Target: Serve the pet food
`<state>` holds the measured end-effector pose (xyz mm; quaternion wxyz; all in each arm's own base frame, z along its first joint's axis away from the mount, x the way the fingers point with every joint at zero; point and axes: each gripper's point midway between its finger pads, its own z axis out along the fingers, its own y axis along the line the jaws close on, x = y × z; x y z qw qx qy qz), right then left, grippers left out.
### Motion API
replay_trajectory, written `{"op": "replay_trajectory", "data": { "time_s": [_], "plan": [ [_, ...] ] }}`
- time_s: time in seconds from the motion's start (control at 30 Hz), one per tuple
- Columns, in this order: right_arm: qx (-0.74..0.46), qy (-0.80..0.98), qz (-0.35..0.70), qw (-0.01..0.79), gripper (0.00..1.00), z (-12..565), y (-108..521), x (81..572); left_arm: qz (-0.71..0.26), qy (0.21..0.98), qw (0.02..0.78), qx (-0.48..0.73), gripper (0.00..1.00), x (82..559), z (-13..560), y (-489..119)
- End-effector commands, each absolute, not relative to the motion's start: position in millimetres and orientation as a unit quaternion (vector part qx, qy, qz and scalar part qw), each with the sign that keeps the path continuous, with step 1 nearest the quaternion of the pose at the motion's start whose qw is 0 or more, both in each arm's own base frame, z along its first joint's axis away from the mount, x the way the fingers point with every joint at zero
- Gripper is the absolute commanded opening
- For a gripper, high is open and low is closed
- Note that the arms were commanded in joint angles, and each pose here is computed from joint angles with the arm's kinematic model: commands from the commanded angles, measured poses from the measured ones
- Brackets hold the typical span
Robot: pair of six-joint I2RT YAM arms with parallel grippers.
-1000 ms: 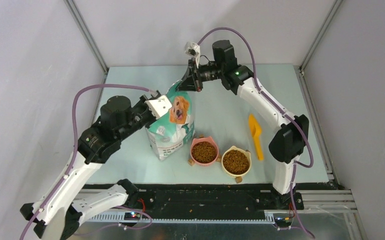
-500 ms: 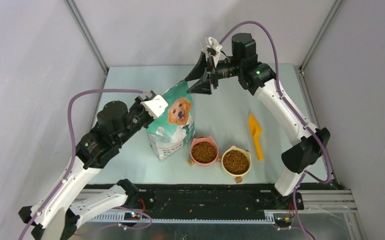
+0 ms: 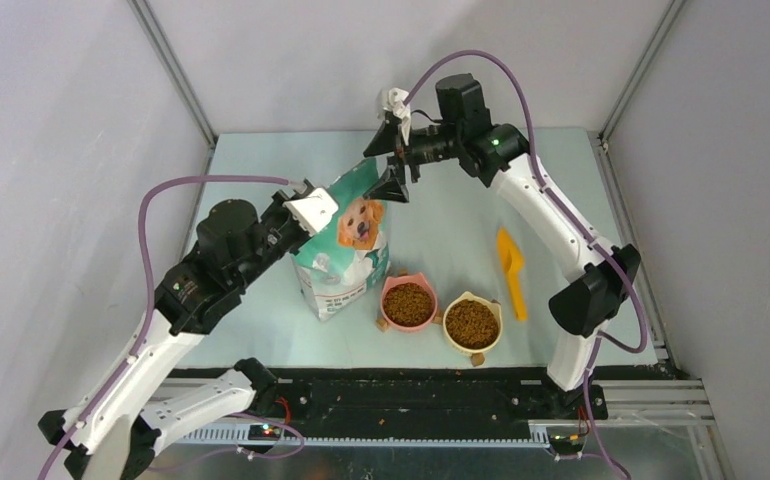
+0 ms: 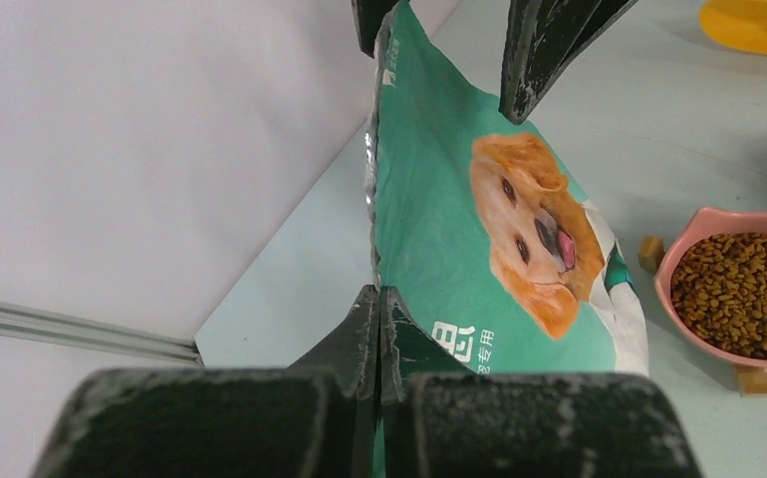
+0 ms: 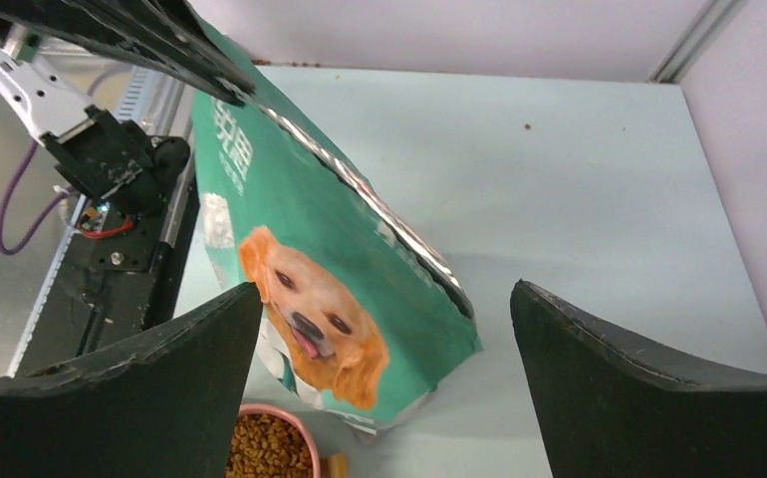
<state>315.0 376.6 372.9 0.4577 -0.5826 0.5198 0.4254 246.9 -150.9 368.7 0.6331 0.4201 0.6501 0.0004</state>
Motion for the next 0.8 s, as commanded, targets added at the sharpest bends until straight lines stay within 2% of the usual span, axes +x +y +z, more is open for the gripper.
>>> {"op": "replay_trajectory", "data": {
  "time_s": [0.0,0.07,0.13,0.17,0.2,0.23,0.27,0.4,0.47,0.53,0.77],
  "plan": [
    [-0.588,0.499,0.408,0.489,0.99,382.5,369.9,322.8,-0.017,0.621,0.668,0.410,0.00,248.4,394.0,-159.9],
    [-0.591,0.495,0.414,0.484,0.99,379.5,371.4,322.4,-0.022,0.623,0.670,0.403,0.03,249.3,396.4,-160.5],
    [-0.596,0.490,0.422,0.476,0.96,377.2,373.7,321.1,-0.028,0.622,0.671,0.403,0.20,248.0,397.6,-162.2],
    [-0.598,0.486,0.425,0.476,0.95,379.2,374.6,320.1,-0.034,0.620,0.668,0.410,0.37,246.9,396.1,-165.1],
    [-0.597,0.488,0.429,0.472,0.92,376.6,376.1,321.2,-0.038,0.619,0.667,0.413,0.49,246.0,395.6,-166.9],
    [-0.597,0.483,0.434,0.470,0.90,378.1,377.1,320.2,-0.039,0.620,0.664,0.416,0.55,246.8,394.1,-168.3],
    [-0.595,0.482,0.440,0.469,0.87,378.0,379.0,321.3,-0.039,0.621,0.662,0.418,0.67,247.1,393.8,-169.3],
    [-0.589,0.474,0.465,0.461,0.73,380.8,384.8,321.4,-0.032,0.629,0.645,0.433,0.92,255.8,386.5,-175.8],
    [-0.589,0.470,0.474,0.455,0.67,382.5,387.0,321.0,-0.029,0.631,0.633,0.447,0.99,258.3,382.4,-179.3],
    [-0.591,0.465,0.481,0.450,0.64,383.2,389.3,320.9,-0.026,0.634,0.622,0.458,0.99,261.0,379.4,-182.0],
    [-0.605,0.457,0.486,0.435,0.24,378.6,384.7,317.7,-0.007,0.644,0.610,0.462,0.99,271.9,382.0,-171.8]
  ]
}}
